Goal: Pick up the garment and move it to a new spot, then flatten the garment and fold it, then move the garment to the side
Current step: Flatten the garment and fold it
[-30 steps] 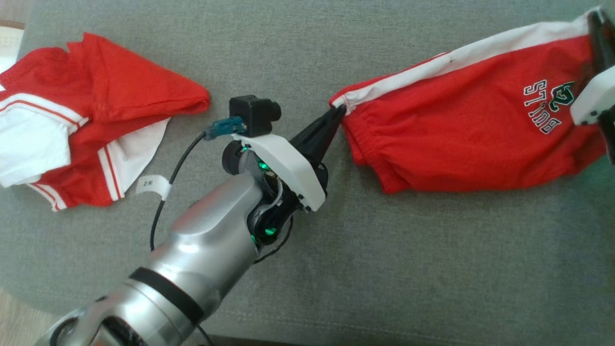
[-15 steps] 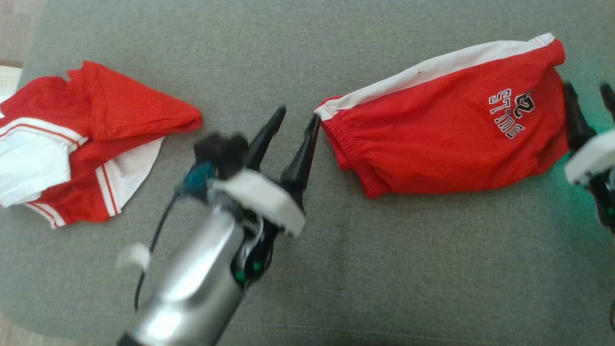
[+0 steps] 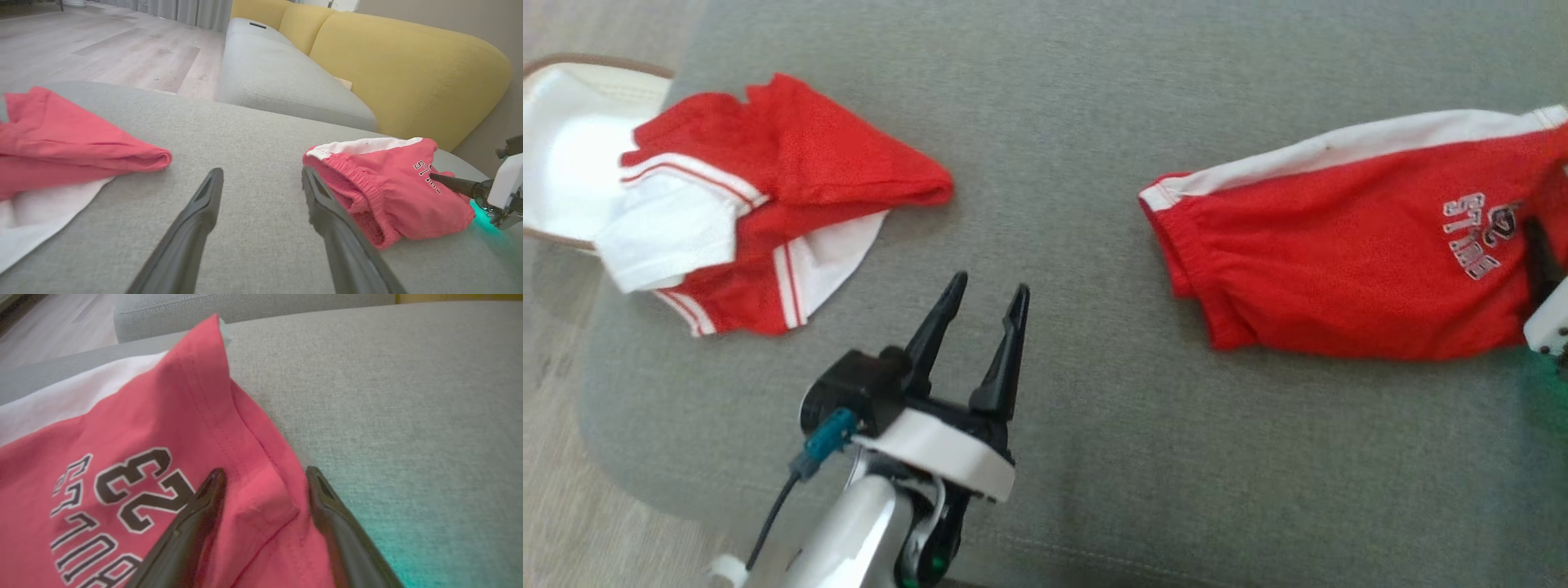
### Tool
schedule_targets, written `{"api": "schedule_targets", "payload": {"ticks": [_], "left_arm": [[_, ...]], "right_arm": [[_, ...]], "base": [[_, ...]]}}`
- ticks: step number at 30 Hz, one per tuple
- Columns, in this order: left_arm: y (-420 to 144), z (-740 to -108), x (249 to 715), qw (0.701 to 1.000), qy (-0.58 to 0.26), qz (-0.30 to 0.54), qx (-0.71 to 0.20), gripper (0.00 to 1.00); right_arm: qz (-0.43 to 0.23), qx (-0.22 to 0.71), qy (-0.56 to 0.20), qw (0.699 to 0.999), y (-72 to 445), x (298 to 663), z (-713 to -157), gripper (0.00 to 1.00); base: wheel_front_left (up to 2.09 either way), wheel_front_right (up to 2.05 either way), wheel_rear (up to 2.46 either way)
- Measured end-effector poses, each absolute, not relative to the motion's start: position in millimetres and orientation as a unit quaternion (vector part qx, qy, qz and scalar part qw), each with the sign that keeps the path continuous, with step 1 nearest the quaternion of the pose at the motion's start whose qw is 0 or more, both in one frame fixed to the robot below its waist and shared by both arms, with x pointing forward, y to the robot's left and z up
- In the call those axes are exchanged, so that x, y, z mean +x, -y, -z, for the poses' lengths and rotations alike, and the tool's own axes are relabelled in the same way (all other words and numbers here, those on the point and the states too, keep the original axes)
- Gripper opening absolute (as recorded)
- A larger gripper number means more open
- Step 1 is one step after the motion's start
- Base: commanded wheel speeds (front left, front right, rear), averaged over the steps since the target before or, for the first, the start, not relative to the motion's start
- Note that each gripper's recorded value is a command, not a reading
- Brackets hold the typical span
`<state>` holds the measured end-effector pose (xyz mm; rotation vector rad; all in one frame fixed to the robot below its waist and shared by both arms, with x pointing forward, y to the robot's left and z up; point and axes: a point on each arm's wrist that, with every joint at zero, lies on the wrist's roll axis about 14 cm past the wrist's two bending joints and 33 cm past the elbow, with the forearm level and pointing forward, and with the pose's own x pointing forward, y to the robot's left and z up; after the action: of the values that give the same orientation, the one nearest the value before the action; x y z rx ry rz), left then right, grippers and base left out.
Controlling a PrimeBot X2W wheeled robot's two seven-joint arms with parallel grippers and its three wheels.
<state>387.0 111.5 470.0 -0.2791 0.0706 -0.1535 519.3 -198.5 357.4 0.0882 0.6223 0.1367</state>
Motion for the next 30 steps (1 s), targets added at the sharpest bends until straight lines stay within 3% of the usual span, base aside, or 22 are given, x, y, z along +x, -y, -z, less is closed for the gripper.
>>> {"api": "schedule_targets", "payload": {"ticks": [2, 3, 4, 5, 20, 25, 30], "left_arm": [[-116.6, -468.2, 379.1, 0.987, -0.038, 0.068, -0.137, 1.0], [-117.8, -468.5, 375.9, 0.988, -0.038, 0.066, -0.138, 1.0], [-118.8, -469.4, 373.2, 0.988, -0.037, 0.065, -0.137, 1.0], [-120.0, -470.6, 371.1, 0.988, -0.035, 0.063, -0.136, 1.0], [-91.4, -488.5, 369.9, 0.982, -0.009, 0.11, -0.152, 1.0], [-80.2, -494.5, 370.8, 0.98, -0.002, 0.128, -0.153, 1.0], [-78.3, -498.6, 367.0, 0.98, 0.003, 0.132, -0.151, 1.0]], "right_arm": [[-0.067, 0.047, -0.313, 0.946, 195.7, 519.3, -356.8, 1.0], [-0.065, 0.05, -0.313, 0.946, 195.4, 519.3, -358.0, 0.87], [-0.062, 0.054, -0.314, 0.946, 195.5, 518.6, -359.2, 0.31], [-0.058, 0.06, -0.312, 0.946, 196.4, 518.0, -360.8, 0.0], [0.073, 0.039, -0.273, 0.958, 299.4, 473.5, -392.4, 0.0], [0.082, 0.021, -0.228, 0.97, 310.9, 470.1, -413.3, 0.0], [0.044, 0.019, -0.164, 0.985, 280.8, 484.3, -442.6, 0.0]], "base": [[0.0, 0.0, 0.0], [0.0, 0.0, 0.0], [0.0, 0.0, 0.0], [0.0, 0.0, 0.0], [0.0, 0.0, 0.0], [0.0, 0.0, 0.0], [0.0, 0.0, 0.0]]}}
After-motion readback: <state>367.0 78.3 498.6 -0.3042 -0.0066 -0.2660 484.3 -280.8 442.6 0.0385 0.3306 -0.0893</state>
